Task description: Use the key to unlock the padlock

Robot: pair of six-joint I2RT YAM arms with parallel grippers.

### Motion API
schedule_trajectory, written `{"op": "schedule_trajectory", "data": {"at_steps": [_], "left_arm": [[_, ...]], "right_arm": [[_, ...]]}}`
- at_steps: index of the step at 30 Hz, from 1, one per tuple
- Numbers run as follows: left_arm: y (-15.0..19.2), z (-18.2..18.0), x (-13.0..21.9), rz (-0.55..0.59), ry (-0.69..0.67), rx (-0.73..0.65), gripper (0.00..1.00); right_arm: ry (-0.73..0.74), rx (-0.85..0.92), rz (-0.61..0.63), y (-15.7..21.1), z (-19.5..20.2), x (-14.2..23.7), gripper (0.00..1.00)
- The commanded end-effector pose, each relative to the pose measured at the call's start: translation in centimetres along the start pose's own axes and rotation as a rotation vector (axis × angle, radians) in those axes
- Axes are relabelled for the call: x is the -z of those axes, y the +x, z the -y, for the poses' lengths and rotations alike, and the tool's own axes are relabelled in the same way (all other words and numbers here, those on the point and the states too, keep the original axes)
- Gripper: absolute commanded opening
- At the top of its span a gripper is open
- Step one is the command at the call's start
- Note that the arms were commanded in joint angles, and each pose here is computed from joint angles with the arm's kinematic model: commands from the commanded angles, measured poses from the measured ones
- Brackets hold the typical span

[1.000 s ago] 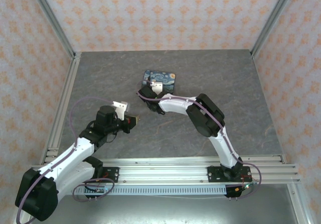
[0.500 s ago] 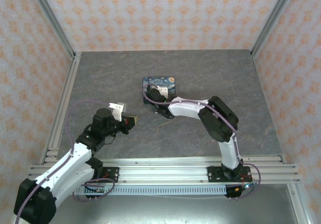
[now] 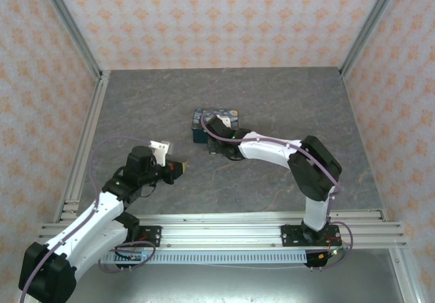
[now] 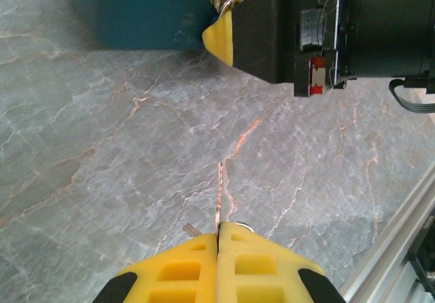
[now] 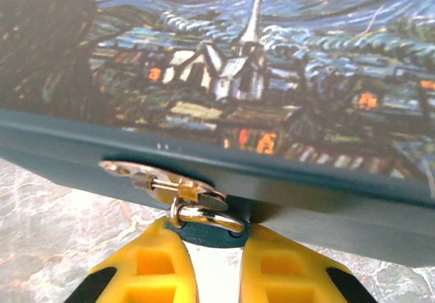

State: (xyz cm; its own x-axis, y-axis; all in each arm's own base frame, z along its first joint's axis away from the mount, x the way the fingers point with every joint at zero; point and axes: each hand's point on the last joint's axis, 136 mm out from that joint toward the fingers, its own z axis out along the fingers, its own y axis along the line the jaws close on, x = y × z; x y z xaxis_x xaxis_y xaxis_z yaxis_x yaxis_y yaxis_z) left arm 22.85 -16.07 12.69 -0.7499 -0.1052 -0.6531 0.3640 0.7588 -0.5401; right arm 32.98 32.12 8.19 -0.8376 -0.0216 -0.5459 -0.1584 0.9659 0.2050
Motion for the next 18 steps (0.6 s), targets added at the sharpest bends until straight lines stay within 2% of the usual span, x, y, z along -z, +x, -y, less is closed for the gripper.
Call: {"op": "schedule_trajectory", "data": {"at_steps": [1,10,18], "left_arm": [[-1.1,1.5,-0.2,-0.014,0.056,-0.033,0.00],[-1.7,1.9,-3.1,-0.055,0.105,-0.032,0.00],[-1.9,1.7,-4.2,-0.062,0.111,-0.029,0.00]], "right_arm": [[-0.040,0.019,-0.009,-0.8,-0.5,2.1,0.00],[-0.156,-0.046,-0.059,-0.9,-0.9,3.0,0.00],[-0.239,-0.082,-0.118,-0.3,-1.0,3.0,0.00]]}}
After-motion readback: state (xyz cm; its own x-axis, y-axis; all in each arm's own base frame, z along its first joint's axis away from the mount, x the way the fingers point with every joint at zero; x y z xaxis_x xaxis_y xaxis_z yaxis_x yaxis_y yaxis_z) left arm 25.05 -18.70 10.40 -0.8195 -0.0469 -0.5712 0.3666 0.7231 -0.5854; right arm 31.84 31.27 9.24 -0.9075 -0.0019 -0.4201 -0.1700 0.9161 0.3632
